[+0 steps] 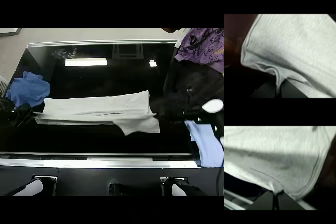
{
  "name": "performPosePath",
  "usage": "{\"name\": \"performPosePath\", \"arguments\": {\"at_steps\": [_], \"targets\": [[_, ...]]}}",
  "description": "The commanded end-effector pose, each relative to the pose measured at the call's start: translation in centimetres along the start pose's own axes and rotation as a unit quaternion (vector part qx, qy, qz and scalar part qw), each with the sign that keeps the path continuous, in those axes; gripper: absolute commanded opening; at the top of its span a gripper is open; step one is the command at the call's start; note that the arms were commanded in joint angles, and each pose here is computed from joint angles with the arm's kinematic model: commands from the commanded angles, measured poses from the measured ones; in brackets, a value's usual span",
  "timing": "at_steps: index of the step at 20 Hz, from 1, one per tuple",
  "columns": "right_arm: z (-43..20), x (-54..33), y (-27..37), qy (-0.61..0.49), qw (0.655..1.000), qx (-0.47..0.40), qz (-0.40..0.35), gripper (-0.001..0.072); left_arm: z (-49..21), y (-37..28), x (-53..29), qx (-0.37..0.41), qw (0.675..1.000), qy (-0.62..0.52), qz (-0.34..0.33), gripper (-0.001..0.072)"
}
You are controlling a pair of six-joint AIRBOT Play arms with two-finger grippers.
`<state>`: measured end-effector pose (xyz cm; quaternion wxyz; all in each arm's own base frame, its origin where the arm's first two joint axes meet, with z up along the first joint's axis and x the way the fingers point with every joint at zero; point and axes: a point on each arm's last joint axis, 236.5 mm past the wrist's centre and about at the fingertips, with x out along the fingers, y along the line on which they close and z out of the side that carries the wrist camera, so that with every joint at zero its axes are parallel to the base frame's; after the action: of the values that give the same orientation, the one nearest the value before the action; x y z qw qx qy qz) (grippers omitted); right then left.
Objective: Fold the clothes and pants, and hang the long-sleeved shirts on hangers.
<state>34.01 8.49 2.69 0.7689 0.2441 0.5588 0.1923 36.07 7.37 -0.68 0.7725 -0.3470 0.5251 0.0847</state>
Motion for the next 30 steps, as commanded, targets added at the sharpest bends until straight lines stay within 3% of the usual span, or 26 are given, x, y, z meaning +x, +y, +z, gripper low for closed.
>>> {"name": "performPosePath", "arguments": {"at_steps": [1, 14, 23, 24, 25, 26, 28, 29, 30], "targets": [[6.2, 1.9, -1.1, -0.024, 1.000, -0.006, 0.010, 0.0026, 3.6, -1.3, 2.5, 0.026, 0.999, -0.031, -0.001, 0.0015], [11.9, 9.2, -1.4, -0.036, 0.999, -0.011, 0.009, 0.0028, 11.9, -2.8, 8.0, 0.085, 0.996, -0.039, 0.004, 0.0016], [11.1, 12.7, -1.8, -0.018, 1.000, 0.016, 0.013, 0.0030, 10.3, -0.8, 11.8, 0.079, 0.997, 0.008, 0.013, 0.0021], [11.0, 13.0, -1.7, -0.015, 1.000, 0.014, 0.012, 0.0033, 10.4, -0.8, 11.8, 0.079, 0.997, 0.007, 0.013, 0.0056], [10.9, 13.0, -1.7, -0.015, 1.000, 0.015, 0.012, 0.0086, 10.4, -0.8, 11.8, 0.078, 0.997, 0.007, 0.013, 0.0115], [11.0, 12.8, -1.9, -0.015, 1.000, 0.020, 0.013, 0.0200, 10.4, -0.8, 11.8, 0.078, 0.997, 0.007, 0.013, 0.0178], [11.1, 11.6, -2.4, -0.005, 0.999, 0.036, 0.012, 0.0355, 10.4, -1.1, 11.4, 0.081, 0.997, 0.011, 0.011, 0.0433], [11.3, 10.5, -2.5, 0.003, 0.999, 0.035, 0.015, 0.0467, 10.7, -1.5, 10.9, 0.084, 0.996, 0.011, 0.009, 0.0524], [11.8, 8.9, -2.8, 0.008, 0.999, 0.037, 0.015, 0.0495, 11.1, -1.9, 10.2, 0.088, 0.996, 0.008, 0.007, 0.0591]]}}
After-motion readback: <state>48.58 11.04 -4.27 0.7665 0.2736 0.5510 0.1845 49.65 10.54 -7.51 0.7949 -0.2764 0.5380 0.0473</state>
